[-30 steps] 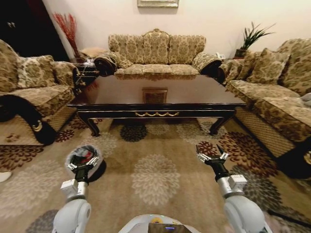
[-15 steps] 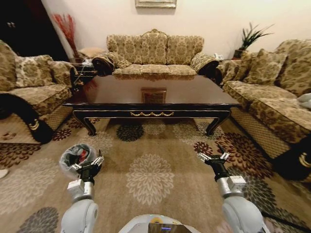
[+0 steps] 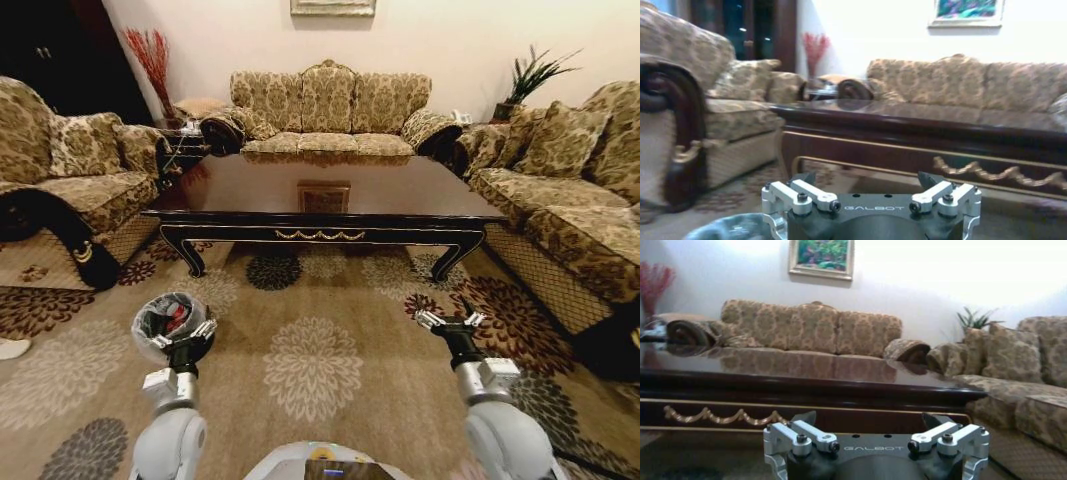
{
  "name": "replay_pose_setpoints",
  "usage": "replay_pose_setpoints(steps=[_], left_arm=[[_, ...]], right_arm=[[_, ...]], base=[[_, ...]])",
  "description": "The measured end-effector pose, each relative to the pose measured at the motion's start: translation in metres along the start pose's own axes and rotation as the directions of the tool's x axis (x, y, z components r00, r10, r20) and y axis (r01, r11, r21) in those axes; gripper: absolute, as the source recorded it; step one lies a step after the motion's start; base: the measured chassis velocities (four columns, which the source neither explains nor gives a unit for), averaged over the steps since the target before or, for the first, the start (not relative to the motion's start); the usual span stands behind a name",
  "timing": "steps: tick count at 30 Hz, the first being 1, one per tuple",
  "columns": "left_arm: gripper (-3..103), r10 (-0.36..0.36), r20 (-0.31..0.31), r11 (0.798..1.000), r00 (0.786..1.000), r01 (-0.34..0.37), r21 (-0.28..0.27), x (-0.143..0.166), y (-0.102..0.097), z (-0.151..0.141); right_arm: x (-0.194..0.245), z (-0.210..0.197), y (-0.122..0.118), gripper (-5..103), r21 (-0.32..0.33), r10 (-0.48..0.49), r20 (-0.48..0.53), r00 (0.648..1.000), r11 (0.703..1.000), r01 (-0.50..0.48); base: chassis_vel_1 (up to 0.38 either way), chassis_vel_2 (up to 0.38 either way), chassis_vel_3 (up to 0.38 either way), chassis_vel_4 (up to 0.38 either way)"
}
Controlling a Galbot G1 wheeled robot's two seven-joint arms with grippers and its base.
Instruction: Move to the front of the table and place the trash on the table into the trash bin.
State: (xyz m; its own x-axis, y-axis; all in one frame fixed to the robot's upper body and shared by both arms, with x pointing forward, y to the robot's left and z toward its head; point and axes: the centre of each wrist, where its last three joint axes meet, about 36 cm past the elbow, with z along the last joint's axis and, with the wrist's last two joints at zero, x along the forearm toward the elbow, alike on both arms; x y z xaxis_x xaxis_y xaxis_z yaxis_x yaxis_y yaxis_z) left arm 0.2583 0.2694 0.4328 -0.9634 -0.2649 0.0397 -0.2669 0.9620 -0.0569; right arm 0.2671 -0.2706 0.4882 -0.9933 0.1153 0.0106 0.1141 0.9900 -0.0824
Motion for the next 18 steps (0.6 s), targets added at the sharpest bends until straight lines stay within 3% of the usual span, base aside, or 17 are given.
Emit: replay_pose_setpoints(steps=[5,11,18], left_arm=[[100,0.059,0.013,0.998,0.998,-0.06,0.037,-0.006,-0.013,-0.01],[100,0.104,0.012,0.994,0.995,-0.104,0.019,-0.008,-0.012,-0.019],[100,0.108,0.003,0.994,0.994,-0.108,0.012,-0.007,-0.012,-0.022]], right_arm=[[0.005,-0.005,-0.007,100,-0.006,0.004,0.005,1.0,1.0,-0.004],[0.005,-0.011,-0.011,100,0.003,-0.024,0.01,1.0,1.0,0.024],[0.006,-0.011,-0.011,100,0.008,-0.04,0.007,0.999,0.999,0.04]], base=[[0.0,0.0,0.0,0.0],[0.0,0.0,0.0,0.0],[0.0,0.0,0.0,0.0]])
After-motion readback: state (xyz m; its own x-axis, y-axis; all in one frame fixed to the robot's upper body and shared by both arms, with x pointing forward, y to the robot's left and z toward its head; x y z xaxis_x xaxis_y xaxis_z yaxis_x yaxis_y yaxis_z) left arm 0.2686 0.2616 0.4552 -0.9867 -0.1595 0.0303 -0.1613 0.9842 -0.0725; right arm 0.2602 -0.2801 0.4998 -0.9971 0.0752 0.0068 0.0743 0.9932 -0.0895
